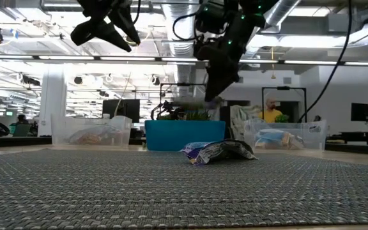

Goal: Pick and place Granola Bars by type
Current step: Put the blue granola bar into the blue bin

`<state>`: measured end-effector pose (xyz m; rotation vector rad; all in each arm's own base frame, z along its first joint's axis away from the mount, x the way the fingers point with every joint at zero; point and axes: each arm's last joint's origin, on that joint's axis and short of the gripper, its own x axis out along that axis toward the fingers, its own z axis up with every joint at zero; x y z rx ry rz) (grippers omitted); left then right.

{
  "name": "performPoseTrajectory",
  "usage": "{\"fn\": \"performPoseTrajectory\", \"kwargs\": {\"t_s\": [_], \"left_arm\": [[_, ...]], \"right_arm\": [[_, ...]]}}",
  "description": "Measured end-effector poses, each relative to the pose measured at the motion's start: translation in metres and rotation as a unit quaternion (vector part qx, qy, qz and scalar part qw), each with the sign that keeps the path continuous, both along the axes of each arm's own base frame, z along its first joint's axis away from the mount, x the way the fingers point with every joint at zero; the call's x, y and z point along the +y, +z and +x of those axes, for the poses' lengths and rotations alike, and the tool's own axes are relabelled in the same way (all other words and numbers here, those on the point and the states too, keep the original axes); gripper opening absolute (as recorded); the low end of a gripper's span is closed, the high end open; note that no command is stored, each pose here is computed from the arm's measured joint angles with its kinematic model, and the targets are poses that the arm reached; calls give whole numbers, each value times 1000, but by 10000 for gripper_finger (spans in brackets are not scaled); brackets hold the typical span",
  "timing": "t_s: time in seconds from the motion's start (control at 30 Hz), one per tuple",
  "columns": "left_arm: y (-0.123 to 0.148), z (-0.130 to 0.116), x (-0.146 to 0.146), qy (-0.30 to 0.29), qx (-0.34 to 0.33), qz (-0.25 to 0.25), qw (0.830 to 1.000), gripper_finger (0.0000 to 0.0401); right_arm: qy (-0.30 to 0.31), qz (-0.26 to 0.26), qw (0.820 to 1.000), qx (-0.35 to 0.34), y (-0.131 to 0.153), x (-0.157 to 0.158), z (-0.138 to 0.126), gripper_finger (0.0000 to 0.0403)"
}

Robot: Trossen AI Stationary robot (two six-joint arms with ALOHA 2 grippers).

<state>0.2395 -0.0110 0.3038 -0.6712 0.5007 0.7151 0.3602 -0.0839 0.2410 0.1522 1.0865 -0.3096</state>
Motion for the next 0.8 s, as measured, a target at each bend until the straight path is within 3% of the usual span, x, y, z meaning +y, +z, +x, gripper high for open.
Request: {"fn": "performPoseTrajectory", "kwargs": {"t_s": [0.3,0.47,0.63,0.8], "left_arm": [[0,0,-1,-21,6,-7,1000,127],[2,4,-7,-125,9,-10,992,127],[7,9,-21,-258,-15,-18,966,127],[8,8,-32,-293,-19,-29,956,127]], "right_arm": [[30,-22,999,-23,8,1,2,148],[160,-62,985,-13,30,31,-10,201],[279,-69,957,39,32,77,-22,227],[361,-51,929,61,12,114,-22,233]]}}
